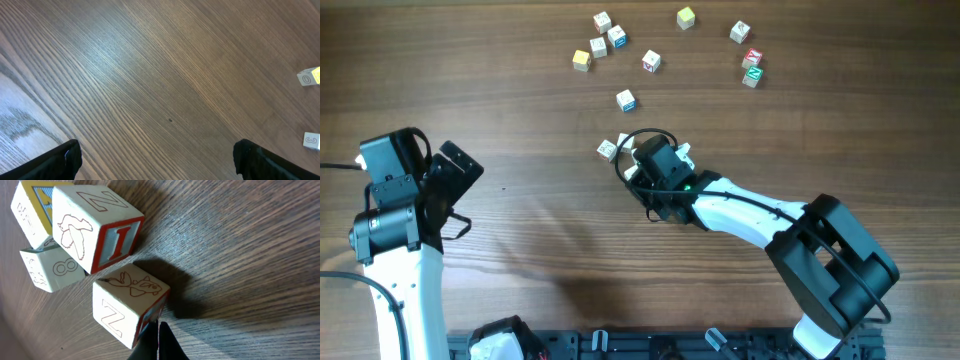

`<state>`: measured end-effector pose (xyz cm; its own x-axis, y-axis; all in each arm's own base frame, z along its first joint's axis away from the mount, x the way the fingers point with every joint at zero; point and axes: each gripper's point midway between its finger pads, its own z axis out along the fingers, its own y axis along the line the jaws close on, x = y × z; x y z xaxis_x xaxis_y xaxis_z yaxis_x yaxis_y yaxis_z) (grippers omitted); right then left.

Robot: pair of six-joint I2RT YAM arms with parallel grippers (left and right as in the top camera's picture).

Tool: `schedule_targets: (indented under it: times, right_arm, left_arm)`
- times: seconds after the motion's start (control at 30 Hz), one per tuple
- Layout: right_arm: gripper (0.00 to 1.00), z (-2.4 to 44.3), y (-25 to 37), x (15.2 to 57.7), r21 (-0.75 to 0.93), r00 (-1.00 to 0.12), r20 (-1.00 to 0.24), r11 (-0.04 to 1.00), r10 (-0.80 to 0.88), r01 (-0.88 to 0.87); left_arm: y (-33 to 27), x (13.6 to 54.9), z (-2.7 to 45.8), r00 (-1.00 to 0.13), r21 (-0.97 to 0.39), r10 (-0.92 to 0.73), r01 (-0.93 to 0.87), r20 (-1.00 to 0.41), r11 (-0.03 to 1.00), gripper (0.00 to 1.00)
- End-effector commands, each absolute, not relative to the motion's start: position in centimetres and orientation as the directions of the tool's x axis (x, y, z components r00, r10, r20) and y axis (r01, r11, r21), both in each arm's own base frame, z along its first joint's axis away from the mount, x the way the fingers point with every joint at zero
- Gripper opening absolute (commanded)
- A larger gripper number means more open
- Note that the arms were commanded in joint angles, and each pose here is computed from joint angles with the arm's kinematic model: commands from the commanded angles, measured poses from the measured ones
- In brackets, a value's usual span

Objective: Form a circle

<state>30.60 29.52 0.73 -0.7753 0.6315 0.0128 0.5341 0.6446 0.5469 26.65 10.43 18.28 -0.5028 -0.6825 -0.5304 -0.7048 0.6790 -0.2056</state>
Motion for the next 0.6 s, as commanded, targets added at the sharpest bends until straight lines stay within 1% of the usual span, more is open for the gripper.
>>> schedule_targets:
  times: [0.0,0.37,0.57]
  right_arm:
    - [0.04,-0.3,29.6,30.2,0.53,-0.769,0.035,0.64,0.639,0.556]
    - [0.04,-0.2,29.7,30.3,0.534,-0.769,0.035,0.639,0.638,0.554]
    - [0.04,-1.2,28.7,28.5,0.46,-0.773,0.07,0.667,0.631,0.586]
  left_arm:
    - [10.4,26.7,18.3,-0.495,-0.219,-0.693,-0.708,-0.525,0.672,1.0]
    - [10.4,26.7,18.3,-0.495,-0.219,-0.693,-0.708,-0.524,0.671,1.0]
    - [10.4,26.7,18.3,-0.495,-0.219,-0.693,-0.708,-0.525,0.672,1.0]
